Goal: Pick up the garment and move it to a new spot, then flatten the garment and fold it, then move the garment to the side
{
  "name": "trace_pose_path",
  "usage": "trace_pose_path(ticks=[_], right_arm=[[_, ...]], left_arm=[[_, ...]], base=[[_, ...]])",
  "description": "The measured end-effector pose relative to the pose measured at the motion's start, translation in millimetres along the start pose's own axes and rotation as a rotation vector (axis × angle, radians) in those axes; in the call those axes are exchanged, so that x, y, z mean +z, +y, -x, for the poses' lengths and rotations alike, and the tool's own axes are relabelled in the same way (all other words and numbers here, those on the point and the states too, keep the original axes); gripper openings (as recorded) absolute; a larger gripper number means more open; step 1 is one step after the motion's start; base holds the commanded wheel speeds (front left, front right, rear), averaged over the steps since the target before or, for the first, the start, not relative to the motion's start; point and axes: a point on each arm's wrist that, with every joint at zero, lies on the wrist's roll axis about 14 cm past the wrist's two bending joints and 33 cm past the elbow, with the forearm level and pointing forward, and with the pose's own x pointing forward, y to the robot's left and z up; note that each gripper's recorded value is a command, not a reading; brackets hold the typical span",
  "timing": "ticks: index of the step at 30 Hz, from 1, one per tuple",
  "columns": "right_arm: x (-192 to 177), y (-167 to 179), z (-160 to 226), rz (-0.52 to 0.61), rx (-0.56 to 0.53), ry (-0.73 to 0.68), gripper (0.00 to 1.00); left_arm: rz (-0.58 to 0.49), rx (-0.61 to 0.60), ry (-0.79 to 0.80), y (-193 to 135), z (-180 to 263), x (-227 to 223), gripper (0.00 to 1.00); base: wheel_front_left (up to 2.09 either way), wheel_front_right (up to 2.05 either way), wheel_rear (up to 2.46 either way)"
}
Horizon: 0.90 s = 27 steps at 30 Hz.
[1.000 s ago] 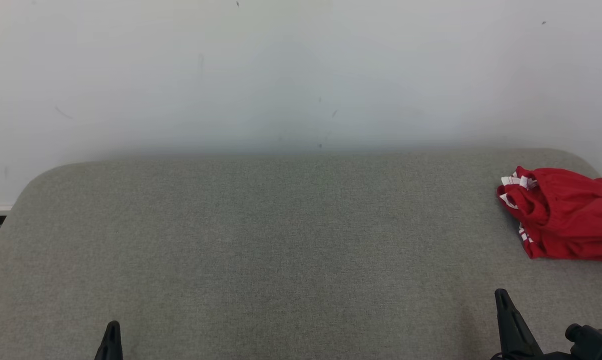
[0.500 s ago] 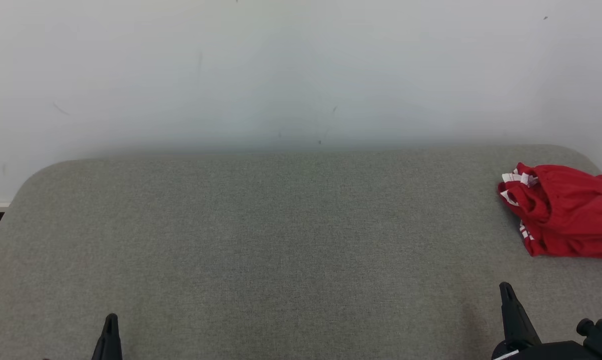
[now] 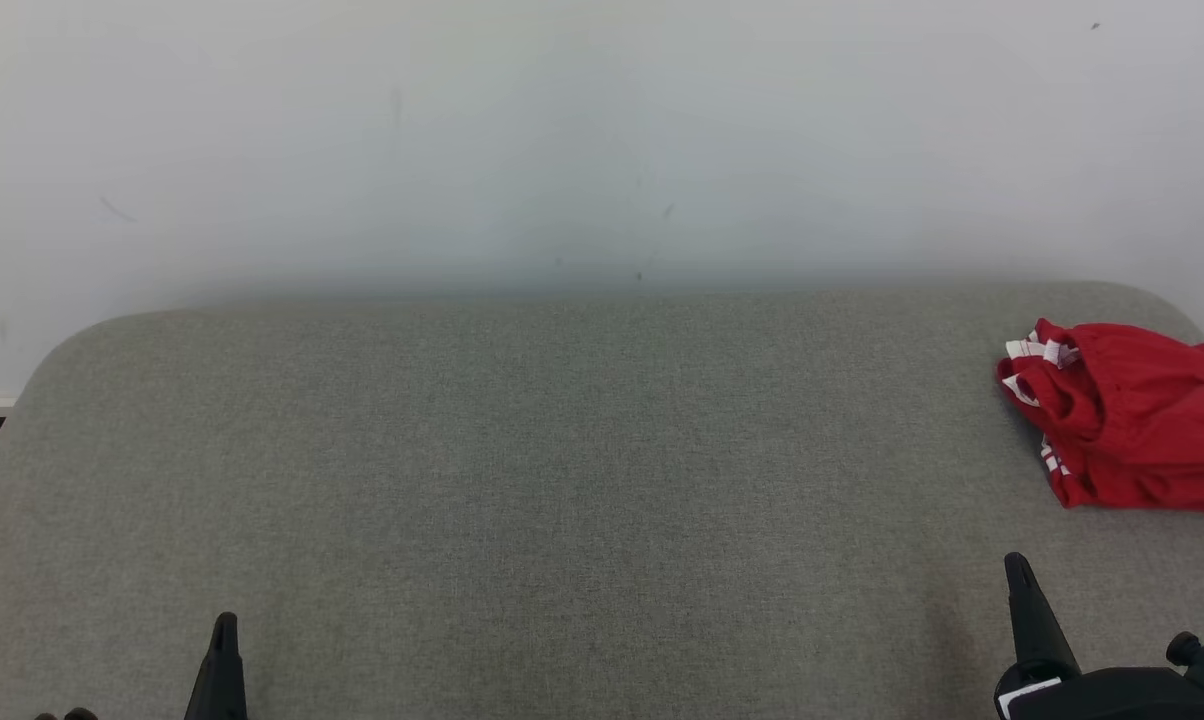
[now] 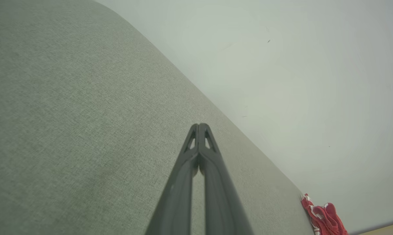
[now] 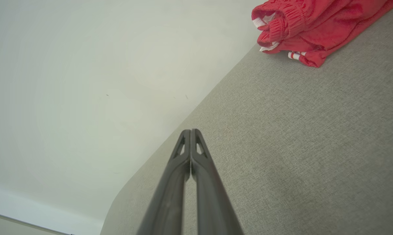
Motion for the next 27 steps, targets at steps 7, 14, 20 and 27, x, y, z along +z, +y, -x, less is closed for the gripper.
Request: trace_pose_path(ticks=[7,14,20,27], right_arm=[[1,-1,-3,-0.083,-0.007,0.001,0.00],[1,-1,-6,-0.163,-0.012,-0.001,0.00],[3,0,-9,-0.225,-0.010,-0.004,0.00],[3,-1,-11,-0.295,-0.013,-0.006,0.00]], left_arm=[[0.089,0.005,0.006,0,-4,-1,0.00],[0.171,0.001,0.012,-2,-8,-2,0.00],[0.239,-0.002,0.015,-5,-11,-2,0.00],[0.313,-0.002,0.021,-6,-14,-3,0.00]], base=[[0.00,0.00,0.00],[0.00,0.00,0.00],[0.00,0.00,0.00],[0.00,0.00,0.00]])
